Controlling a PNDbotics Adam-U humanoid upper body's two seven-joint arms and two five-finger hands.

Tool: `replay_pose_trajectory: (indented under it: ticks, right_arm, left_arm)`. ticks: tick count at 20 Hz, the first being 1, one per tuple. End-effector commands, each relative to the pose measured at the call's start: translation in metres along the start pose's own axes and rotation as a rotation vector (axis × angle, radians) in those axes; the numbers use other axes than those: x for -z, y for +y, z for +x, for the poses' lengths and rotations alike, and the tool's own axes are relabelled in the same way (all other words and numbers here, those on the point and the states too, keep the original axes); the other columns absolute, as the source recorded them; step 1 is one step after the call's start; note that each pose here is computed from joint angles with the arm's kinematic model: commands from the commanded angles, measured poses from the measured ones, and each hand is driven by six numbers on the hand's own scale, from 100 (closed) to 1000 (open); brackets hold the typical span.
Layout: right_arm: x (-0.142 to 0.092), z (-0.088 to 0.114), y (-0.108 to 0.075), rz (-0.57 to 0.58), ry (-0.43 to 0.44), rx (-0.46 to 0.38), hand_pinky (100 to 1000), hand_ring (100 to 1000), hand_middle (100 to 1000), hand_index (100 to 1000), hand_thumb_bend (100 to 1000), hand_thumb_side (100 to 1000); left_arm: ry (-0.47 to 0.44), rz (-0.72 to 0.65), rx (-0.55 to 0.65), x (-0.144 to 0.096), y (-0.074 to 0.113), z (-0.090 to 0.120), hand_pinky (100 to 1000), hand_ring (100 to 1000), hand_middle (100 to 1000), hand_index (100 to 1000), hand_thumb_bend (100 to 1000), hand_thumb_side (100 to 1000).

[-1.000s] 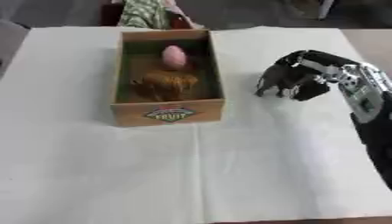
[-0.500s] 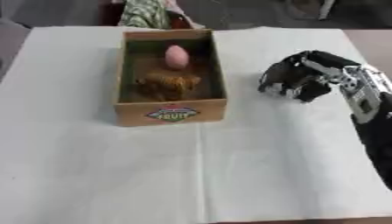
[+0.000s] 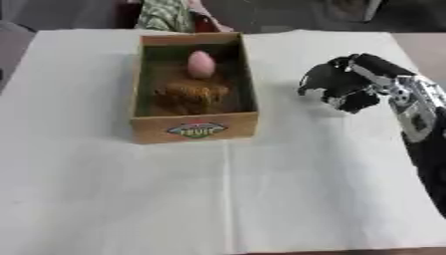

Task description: Pick up objects on the table and place them in the box.

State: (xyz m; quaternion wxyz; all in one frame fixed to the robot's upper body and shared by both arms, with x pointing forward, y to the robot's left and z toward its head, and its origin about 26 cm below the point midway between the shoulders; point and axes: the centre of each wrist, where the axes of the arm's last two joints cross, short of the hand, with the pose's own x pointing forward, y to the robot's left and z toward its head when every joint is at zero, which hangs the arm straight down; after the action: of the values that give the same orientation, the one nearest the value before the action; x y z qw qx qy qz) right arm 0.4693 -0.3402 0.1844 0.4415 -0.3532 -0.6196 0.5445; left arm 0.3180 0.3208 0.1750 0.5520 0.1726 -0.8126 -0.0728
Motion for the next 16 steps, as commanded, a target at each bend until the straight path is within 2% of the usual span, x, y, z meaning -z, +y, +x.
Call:
replay_pose_trajectory:
  ticks: [1, 9, 13, 16]
  right_arm:
    - [0.000, 0.006, -0.038, -0.132, -0.037, -0.013, 321, 377, 346, 520, 100, 178]
    - [0.012, 0.033, -0.071, -0.229, -0.140, -0.003, 321, 370, 339, 514, 100, 158]
    - [0.026, 0.057, -0.094, -0.285, -0.208, -0.020, 317, 368, 339, 515, 100, 147]
    - [0.037, 0.070, -0.098, -0.289, -0.230, -0.027, 319, 368, 341, 518, 100, 148]
  left_arm:
    - [-0.024, 0.006, 0.007, 0.002, 0.005, 0.006, 755, 421, 542, 730, 593, 450]
    - [-0.020, -0.001, 0.003, 0.001, 0.005, 0.005, 756, 420, 542, 727, 592, 449]
    - [-0.025, -0.003, -0.001, 0.000, 0.004, 0.006, 756, 420, 541, 727, 592, 449]
    - [-0.030, -0.009, -0.005, 0.001, 0.003, 0.007, 756, 420, 541, 727, 592, 449]
